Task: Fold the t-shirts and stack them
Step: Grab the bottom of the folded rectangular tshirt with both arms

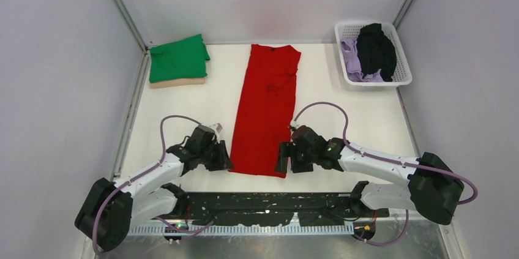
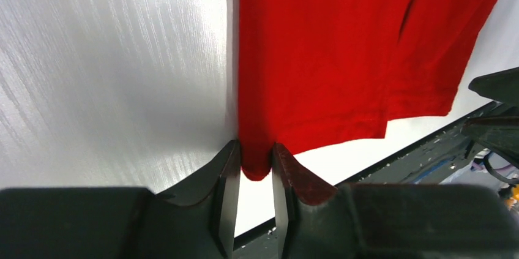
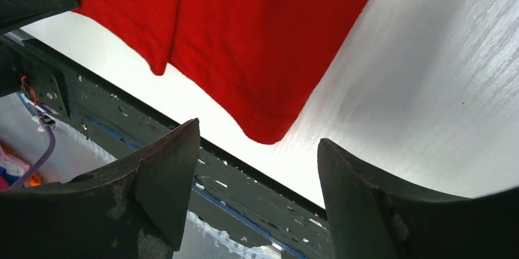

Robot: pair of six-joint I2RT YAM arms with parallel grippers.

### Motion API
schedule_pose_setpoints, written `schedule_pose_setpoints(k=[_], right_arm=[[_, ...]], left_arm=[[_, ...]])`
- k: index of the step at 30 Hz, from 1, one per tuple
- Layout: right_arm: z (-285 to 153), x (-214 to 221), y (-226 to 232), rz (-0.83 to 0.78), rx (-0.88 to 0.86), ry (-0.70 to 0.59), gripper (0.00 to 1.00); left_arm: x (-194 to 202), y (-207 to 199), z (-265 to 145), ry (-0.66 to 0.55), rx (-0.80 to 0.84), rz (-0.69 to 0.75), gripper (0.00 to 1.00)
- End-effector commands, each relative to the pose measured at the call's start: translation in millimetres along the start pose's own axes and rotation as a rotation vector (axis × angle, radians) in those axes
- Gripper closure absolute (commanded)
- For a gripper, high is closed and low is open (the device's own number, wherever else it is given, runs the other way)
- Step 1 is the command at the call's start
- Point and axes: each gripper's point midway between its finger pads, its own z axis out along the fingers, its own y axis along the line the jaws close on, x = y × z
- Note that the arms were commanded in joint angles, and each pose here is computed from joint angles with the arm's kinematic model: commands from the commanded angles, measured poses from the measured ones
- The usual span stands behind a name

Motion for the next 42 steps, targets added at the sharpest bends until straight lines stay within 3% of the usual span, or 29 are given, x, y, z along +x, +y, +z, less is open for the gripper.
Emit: schedule_pose_setpoints(k=[1, 5, 11, 16, 24, 28, 33, 42], right_arm=[[6, -1, 7, 0.012, -0.016, 0.006, 0.27], [9, 4, 10, 0.008, -0.025, 0.025, 0.34], [14, 7, 7, 0.015, -0.018, 0.037, 0.42], [15, 23, 4, 0.019, -0.015, 0.097, 0.53], [12, 38, -18, 0.038, 0.044, 0.113, 0.59], [13, 39, -21, 0.046, 0.057, 0.105, 0.71], [7, 41, -22, 0.033, 0.041, 0.091, 0.94], [-9, 9, 4, -0.059, -0.061, -0.055, 0.95]], left_arm=[[2, -4, 1, 0.019, 0.027, 0.026, 0.75], [11, -5, 1, 0.054, 0.047, 0.019, 0.85], [18, -5, 3, 0.068, 0.061, -0.001, 0.89], [18, -9, 1, 0.053, 0.081, -0.019, 1.00], [30, -13, 0, 0.055, 0.102, -0.036, 1.00], [34, -12, 1, 0.060, 0.097, -0.045, 1.00], [37, -21, -4, 0.054, 0.139, -0.040, 1.00], [10, -62, -25, -0.033, 0.264, 0.030, 1.00]])
